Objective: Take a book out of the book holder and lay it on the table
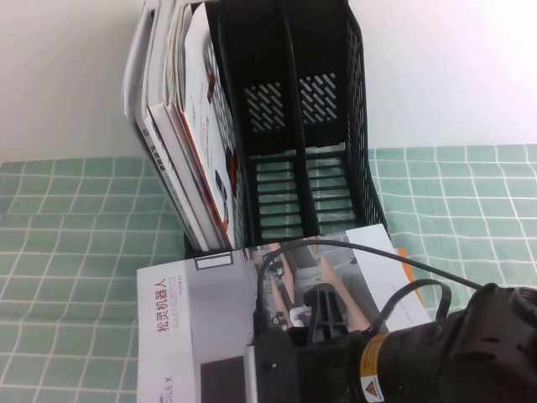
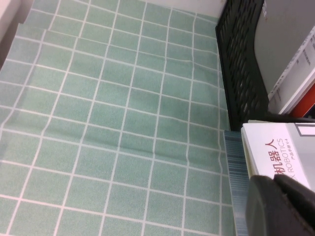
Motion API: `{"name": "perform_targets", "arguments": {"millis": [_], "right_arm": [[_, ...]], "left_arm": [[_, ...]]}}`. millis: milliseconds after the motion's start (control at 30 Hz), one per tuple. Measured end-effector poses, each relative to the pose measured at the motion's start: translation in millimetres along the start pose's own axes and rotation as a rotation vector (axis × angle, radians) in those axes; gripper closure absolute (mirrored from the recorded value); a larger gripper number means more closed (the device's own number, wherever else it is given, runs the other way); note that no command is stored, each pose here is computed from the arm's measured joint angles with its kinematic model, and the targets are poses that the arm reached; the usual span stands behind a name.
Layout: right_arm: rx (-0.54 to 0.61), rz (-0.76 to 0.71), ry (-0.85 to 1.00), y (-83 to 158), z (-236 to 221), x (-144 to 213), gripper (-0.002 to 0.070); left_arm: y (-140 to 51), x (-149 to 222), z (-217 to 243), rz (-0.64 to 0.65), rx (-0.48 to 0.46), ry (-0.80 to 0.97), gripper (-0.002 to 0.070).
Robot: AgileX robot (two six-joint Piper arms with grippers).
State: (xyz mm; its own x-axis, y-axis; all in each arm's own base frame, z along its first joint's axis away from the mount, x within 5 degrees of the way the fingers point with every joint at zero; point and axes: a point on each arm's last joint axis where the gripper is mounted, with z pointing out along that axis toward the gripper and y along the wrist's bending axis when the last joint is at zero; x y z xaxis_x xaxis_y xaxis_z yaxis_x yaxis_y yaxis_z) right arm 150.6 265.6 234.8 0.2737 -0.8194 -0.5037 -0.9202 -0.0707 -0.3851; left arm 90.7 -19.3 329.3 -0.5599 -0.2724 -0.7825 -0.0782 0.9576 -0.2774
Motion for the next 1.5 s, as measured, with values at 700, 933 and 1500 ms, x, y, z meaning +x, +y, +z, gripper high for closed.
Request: {"name": "perform_targets", "arguments": {"millis": [700, 933, 1500], "right_arm": [[0.232, -0.247, 0.000, -82, -90, -80, 0.0603], [0.554, -0.192, 0.444, -126, -153, -62, 0.0670], [0.428, 0.362, 0.064, -2, -253, 48, 0.0675]], "left_arm": [[-1.7, -1, 0, 0.007, 0.019, -0.014, 0.0678], [-2.1, -2, 0, 0.010, 0.023, -0.018, 0.0678], [-29.1, -9, 7, 0.234, 0.325, -0.316, 0.0678]]}}
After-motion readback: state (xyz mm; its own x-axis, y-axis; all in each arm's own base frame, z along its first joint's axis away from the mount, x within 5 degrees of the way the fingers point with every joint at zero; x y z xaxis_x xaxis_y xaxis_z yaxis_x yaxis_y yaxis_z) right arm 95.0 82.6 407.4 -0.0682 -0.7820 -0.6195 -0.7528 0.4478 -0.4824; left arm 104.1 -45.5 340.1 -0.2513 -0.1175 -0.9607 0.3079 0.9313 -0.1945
